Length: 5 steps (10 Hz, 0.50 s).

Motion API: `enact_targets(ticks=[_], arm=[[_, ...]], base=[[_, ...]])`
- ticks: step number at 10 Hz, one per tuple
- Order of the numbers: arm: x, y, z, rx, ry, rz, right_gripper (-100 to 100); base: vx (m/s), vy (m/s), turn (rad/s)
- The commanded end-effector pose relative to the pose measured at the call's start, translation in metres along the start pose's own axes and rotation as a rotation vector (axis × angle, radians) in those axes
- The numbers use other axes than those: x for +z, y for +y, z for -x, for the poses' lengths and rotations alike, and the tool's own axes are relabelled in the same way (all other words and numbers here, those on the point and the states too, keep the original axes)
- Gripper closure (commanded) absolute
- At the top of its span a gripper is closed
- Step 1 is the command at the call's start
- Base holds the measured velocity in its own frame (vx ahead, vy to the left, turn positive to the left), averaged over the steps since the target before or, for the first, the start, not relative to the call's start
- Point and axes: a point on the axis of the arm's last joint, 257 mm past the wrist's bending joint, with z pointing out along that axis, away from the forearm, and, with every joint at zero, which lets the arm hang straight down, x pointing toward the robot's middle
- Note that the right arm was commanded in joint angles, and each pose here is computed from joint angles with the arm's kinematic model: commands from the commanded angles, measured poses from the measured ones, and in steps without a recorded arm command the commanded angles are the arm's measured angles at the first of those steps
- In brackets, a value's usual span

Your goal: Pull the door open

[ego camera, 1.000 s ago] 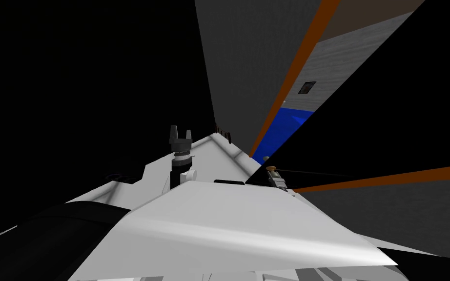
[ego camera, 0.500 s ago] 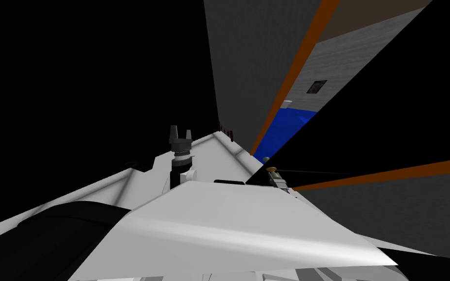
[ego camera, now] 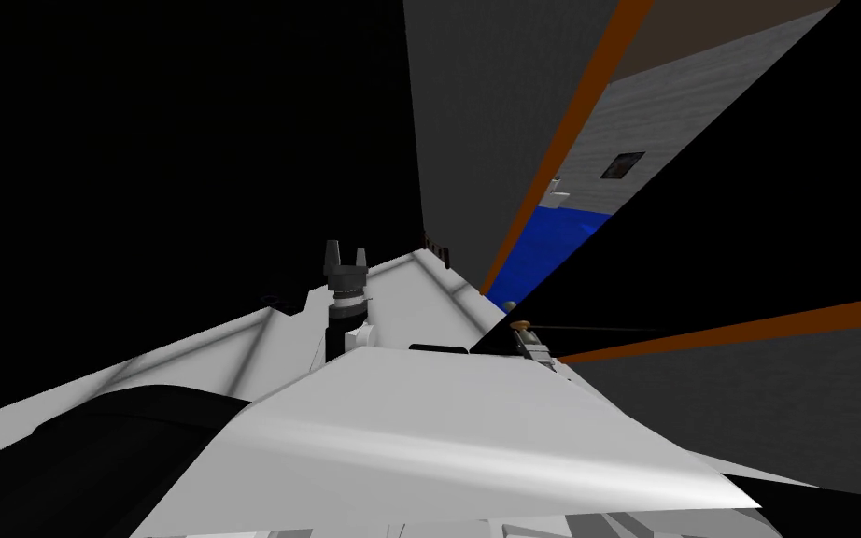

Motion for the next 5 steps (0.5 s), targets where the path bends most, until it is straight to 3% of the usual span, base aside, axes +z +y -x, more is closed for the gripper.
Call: enact_targets(ticks=[1, 5], arm=[[-0.0023, -0.0013, -0.0003, 0.001, 0.003, -0.010, 100], [-0.0071, -0.0006, -0.0014, 0.001, 0.006, -0.030, 100]], base=[[-0.179, -0.081, 0.148], [-0.214, -0.056, 0.156]])
